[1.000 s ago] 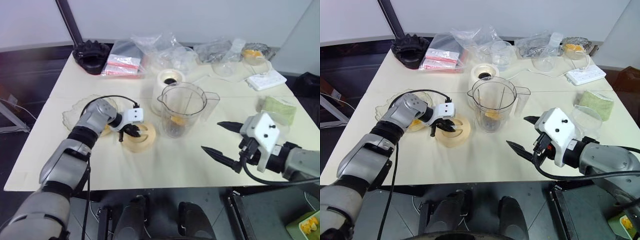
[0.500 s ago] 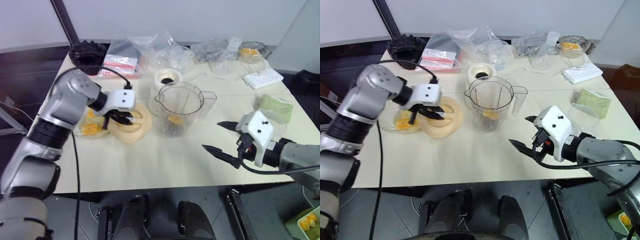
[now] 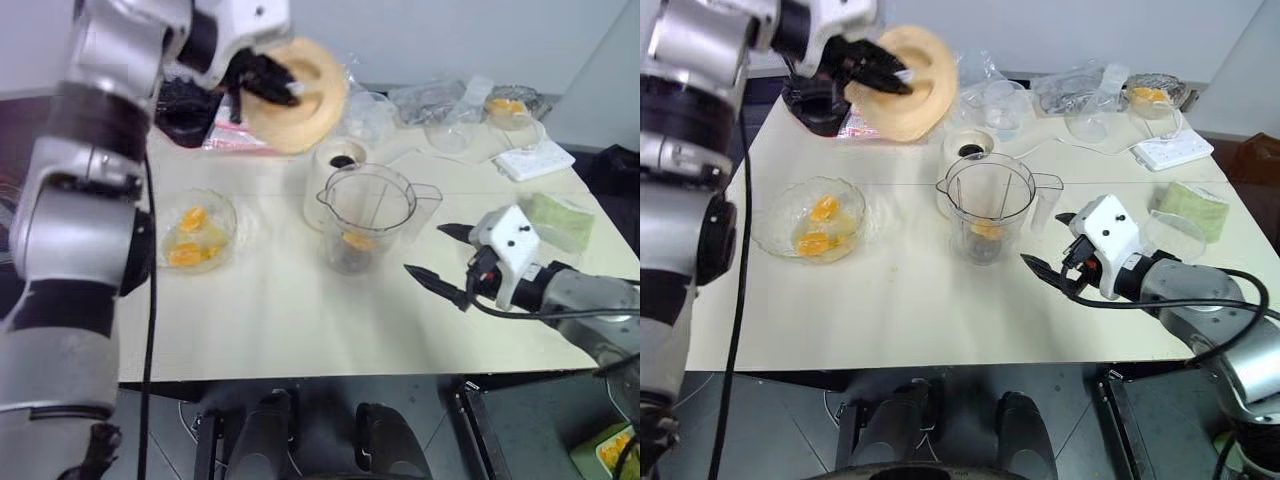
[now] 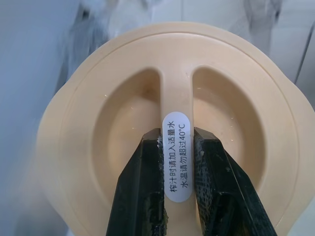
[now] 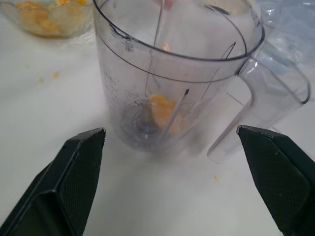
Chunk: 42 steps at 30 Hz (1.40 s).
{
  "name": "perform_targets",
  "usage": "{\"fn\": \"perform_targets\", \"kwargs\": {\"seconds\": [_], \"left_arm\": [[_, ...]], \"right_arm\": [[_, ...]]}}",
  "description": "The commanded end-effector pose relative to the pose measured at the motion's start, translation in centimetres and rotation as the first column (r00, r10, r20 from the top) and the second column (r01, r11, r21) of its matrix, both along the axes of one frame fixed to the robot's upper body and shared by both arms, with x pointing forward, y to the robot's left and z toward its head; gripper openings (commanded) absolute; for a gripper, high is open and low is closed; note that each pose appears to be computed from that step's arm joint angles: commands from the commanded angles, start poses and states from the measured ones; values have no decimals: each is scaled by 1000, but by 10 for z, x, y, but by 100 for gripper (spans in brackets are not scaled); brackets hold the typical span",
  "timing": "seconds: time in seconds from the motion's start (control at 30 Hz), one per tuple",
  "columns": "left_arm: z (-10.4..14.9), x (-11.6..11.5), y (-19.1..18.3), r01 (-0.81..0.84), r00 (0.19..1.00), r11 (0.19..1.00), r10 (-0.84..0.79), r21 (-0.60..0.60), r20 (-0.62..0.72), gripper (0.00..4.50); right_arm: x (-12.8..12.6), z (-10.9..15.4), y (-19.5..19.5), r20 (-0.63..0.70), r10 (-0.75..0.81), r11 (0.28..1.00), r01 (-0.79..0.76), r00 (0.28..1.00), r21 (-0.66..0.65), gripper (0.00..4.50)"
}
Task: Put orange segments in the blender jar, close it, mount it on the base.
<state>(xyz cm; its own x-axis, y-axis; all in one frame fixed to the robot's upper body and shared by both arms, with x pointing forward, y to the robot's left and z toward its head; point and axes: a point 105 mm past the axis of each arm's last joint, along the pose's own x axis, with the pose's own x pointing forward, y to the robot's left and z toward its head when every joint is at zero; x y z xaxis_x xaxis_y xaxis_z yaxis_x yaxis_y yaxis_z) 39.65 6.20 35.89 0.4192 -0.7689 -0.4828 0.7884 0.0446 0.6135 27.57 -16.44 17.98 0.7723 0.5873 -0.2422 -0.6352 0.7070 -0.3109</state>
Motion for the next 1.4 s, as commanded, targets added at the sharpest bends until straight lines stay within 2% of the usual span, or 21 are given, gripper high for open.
{"fn": "perform_targets", "kwargs": {"seconds": [0.03, 0.13, 0.23, 0.37, 0.53, 0.67, 0.8, 1.0, 1.27, 1.4], "left_arm": [[11, -5, -24, 23, 998, 999, -25, -48, -56, 25], [11, -15, -50, 71, 989, 996, -76, -50, -130, 25], [-13, -21, -68, 125, 969, 992, -116, 26, -217, 25], [-32, -25, -80, 155, 940, 988, -140, 23, -312, 25], [-61, -22, -83, 181, 939, 976, -136, 117, -316, 25], [-70, -24, -86, 213, 928, 970, -164, 114, -335, 25], [-78, -19, -88, 196, 941, 971, -146, 139, -305, 25], [-96, -20, -84, 225, 928, 954, -148, 199, -341, 25], [-112, -15, -74, 186, 915, 960, -92, 209, -393, 25], [-121, -12, -70, 173, 912, 962, -76, 210, -404, 25]], "right_arm": [[3, 5, 2, 69, -22, 1000, 22, 997, 7, 450], [7, 0, -4, 87, -79, 997, 79, 993, 12, 450], [13, -3, -12, 121, -155, 988, 154, 981, 12, 450], [17, -5, -18, 147, -207, 978, 207, 967, 14, 450], [16, -6, -18, 157, -217, 976, 216, 963, 20, 450], [14, -7, -16, 162, -219, 976, 217, 962, 28, 450], [14, -7, -17, 167, -229, 973, 227, 959, 31, 450], [14, -11, -18, 167, -242, 970, 240, 956, 33, 450], [22, -16, -21, 181, -291, 957, 287, 939, 50, 450], [42, -18, -28, 205, -366, 930, 350, 908, 112, 450]]}}
